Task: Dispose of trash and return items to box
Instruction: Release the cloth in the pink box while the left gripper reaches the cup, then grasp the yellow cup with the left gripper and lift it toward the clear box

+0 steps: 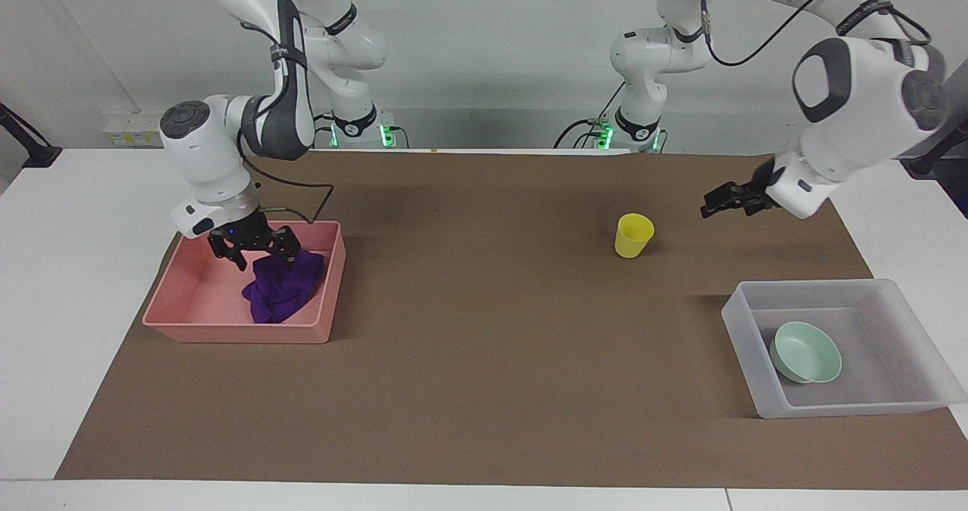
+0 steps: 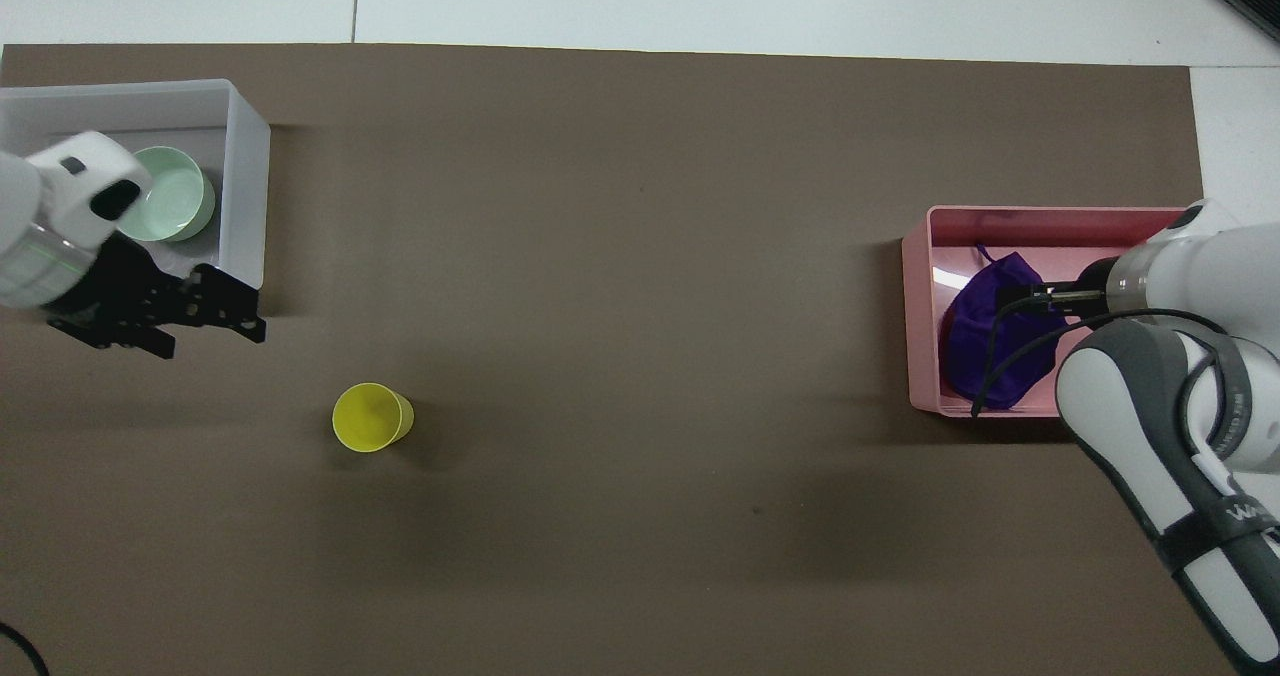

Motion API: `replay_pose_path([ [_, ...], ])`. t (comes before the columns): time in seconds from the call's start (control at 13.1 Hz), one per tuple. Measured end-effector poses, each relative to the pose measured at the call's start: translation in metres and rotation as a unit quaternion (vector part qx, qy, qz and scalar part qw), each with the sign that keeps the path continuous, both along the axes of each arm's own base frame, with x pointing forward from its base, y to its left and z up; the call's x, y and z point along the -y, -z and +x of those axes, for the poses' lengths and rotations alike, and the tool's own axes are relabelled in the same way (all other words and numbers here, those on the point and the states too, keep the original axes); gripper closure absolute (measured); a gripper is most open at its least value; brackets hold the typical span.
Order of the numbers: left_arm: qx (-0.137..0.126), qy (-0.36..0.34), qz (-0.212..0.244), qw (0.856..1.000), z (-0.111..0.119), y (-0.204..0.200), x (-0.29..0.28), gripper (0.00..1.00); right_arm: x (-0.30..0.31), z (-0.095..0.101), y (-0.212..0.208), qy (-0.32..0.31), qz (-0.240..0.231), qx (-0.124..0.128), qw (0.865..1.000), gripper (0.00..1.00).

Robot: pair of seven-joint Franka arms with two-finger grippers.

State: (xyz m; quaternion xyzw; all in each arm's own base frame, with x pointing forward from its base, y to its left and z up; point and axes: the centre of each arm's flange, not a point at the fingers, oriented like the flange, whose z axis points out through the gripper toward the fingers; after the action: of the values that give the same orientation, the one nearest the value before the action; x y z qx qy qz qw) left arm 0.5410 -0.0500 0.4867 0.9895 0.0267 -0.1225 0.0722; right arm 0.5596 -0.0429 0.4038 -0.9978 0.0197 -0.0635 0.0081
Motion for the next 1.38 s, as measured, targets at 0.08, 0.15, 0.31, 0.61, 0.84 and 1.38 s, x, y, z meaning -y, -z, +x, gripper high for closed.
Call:
replay_pose_path([
  [0.08, 0.018, 0.004, 0.003, 1.0, -0.019, 0.021, 0.011, 0.0, -0.019, -0.001, -0.01, 0.014, 0.004, -0.001, 1.0, 0.0],
  [0.15, 0.034, 0.007, 0.006, 0.999, -0.04, 0.048, 0.019, 0.0, -0.04, -0.004, -0.02, 0.028, 0.008, -0.002, 1.0, 0.0],
  [0.31, 0.048, 0.014, 0.012, 0.999, -0.075, 0.103, 0.032, 0.0, -0.077, -0.014, -0.043, 0.045, 0.015, -0.002, 0.999, 0.0],
  [0.61, 0.038, 0.012, 0.009, 0.999, -0.092, 0.137, 0.037, 0.26, -0.088, -0.021, -0.131, 0.053, 0.016, -0.011, 0.998, 0.0],
  [0.84, 0.032, 0.0, 0.003, 0.999, -0.088, 0.144, 0.033, 0.64, -0.075, -0.025, -0.203, 0.062, 0.017, -0.015, 0.998, 0.0],
  [1.38, 0.006, -0.071, -0.009, 0.997, -0.023, 0.06, 0.004, 0.96, -0.009, -0.048, -0.281, 0.092, 0.018, -0.033, 0.995, 0.0],
])
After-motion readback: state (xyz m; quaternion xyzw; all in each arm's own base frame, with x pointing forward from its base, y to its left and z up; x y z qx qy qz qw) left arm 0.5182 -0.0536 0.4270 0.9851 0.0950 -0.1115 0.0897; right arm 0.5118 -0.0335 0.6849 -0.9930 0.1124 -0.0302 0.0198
